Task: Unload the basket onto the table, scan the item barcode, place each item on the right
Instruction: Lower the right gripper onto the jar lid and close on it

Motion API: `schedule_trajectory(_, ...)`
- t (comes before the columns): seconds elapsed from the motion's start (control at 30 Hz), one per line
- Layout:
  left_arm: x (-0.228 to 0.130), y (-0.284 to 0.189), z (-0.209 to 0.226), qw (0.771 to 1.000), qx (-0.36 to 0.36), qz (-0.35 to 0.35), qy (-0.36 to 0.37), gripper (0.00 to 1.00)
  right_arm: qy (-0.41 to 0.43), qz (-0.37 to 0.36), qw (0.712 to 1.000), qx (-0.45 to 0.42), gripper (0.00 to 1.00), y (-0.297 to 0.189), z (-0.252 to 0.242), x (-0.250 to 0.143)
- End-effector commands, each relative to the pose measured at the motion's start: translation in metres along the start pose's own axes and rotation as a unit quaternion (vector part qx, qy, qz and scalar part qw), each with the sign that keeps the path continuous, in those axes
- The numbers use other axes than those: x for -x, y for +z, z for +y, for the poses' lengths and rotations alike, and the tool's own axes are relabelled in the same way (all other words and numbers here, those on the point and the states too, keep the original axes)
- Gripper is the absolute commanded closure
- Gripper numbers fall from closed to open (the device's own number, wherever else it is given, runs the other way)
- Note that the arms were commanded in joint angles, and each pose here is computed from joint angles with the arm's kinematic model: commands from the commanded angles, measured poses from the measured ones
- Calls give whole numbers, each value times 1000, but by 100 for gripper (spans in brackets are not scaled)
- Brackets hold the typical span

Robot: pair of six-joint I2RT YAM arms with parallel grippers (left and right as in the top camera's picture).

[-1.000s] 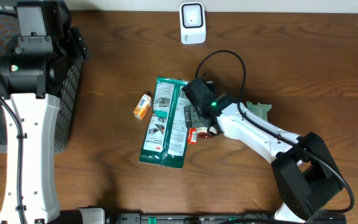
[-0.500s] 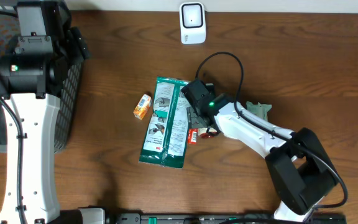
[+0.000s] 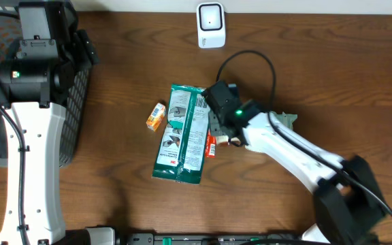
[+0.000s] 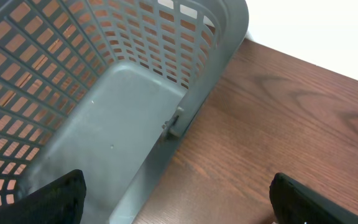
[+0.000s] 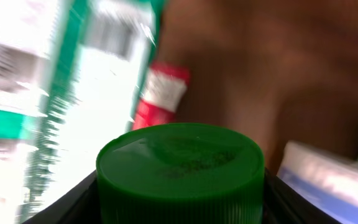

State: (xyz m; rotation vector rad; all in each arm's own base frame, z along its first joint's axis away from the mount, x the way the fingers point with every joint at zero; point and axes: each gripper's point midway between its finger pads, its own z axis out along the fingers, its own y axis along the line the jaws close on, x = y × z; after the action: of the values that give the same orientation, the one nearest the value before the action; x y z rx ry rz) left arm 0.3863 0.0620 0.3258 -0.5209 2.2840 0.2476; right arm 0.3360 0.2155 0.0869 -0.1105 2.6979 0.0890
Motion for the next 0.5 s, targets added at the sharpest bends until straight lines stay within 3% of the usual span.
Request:
schedule_trajectory(0.0,3,-1,4,1000,9,-5,-3,10,6,-80,997,7,57,-42,1,37)
schedule_trajectory(0.47,3,-1,4,1000,9,-5,-3,10,52,-223,970,-86,59,-40,-22,95)
